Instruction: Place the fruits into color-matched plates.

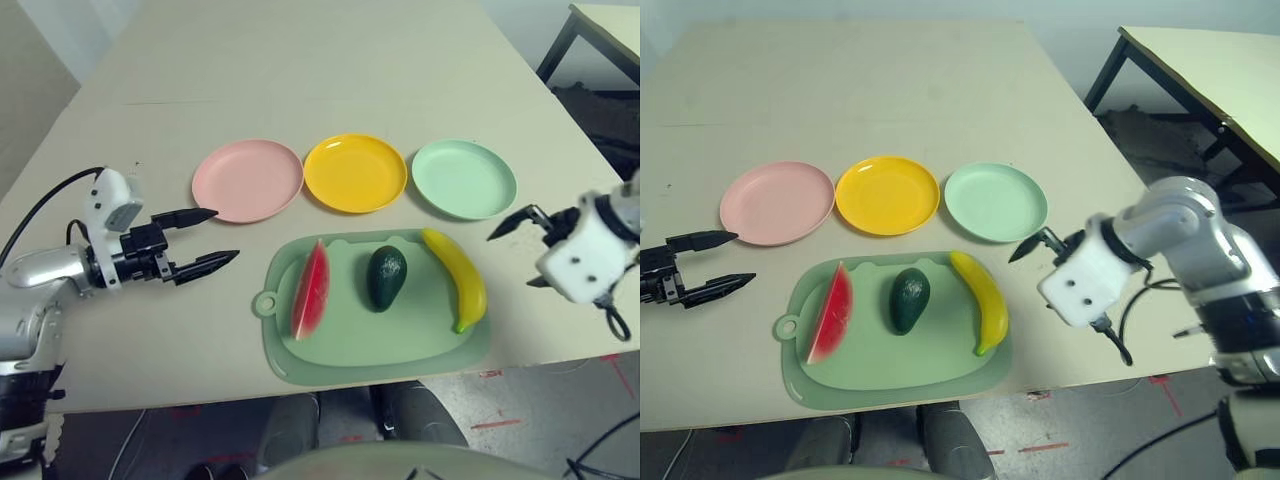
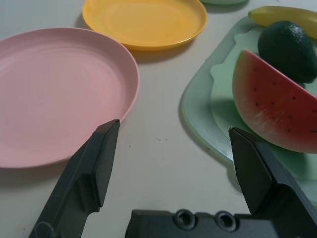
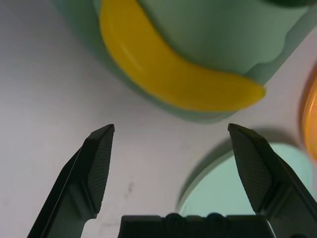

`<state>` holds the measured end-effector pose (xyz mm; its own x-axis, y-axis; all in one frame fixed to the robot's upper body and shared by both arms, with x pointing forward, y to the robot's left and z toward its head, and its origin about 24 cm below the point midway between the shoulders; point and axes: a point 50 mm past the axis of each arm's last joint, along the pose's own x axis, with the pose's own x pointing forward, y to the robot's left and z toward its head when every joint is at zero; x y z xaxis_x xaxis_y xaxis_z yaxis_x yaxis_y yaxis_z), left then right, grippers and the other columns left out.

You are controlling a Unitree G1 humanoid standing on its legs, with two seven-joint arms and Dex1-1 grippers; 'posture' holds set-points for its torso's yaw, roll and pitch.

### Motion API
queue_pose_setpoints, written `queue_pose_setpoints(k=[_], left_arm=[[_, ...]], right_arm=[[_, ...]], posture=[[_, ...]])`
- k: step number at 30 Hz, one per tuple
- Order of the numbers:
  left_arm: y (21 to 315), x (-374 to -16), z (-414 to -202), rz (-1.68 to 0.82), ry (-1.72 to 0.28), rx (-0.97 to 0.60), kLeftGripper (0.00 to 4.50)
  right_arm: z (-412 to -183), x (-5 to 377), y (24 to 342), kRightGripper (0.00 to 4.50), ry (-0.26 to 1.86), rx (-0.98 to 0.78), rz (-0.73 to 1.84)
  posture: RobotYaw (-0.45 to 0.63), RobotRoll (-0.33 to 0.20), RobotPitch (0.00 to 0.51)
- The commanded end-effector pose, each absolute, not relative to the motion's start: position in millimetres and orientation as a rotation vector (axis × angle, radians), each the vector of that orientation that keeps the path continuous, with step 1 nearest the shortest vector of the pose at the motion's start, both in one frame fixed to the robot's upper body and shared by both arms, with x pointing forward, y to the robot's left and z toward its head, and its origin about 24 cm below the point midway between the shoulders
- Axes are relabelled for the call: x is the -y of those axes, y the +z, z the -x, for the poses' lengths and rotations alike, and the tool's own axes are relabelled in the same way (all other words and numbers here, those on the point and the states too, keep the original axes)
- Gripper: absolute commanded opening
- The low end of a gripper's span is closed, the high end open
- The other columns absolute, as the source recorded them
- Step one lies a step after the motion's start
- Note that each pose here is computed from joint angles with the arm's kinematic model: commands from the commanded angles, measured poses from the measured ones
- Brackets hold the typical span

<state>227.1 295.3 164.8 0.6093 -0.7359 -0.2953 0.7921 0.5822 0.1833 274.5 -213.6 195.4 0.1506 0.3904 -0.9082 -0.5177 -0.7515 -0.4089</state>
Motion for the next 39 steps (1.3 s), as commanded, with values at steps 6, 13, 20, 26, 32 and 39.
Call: queue_pose_setpoints(k=[6,13,20,26,32,39], left_arm=[[171.5,-292.7,-221.6,-0.331,-0.907,-0.198,4.49],[172.7,-290.5,-220.8,-0.336,-0.912,-0.193,4.49],[183.9,-278.0,-221.3,-0.341,-1.004,-0.127,4.49],[194.7,-258.8,-217.3,-0.375,-1.232,-0.109,4.49],[202.3,-242.9,-221.0,-0.382,-1.384,-0.103,4.49],[198.1,-236.9,-226.0,-0.403,-1.403,-0.120,4.50]], right_arm=[[-281.3,200.4,187.5,4.50,1.797,-0.083,1.812],[-282.9,189.6,179.1,4.50,1.869,-0.042,1.813],[-288.0,179.5,169.3,4.50,1.901,-0.032,1.795],[-292.0,179.4,160.2,4.50,1.915,-0.058,1.786],[-295.1,179.7,153.3,4.50,1.916,-0.099,1.778],[-291.4,184.6,147.9,4.20,1.910,-0.163,1.751]], posture=[[0.05,0.000,0.129],[0.06,0.000,0.135],[0.08,0.000,0.141],[0.10,0.000,0.147],[0.09,0.000,0.152],[0.07,0.000,0.145]])
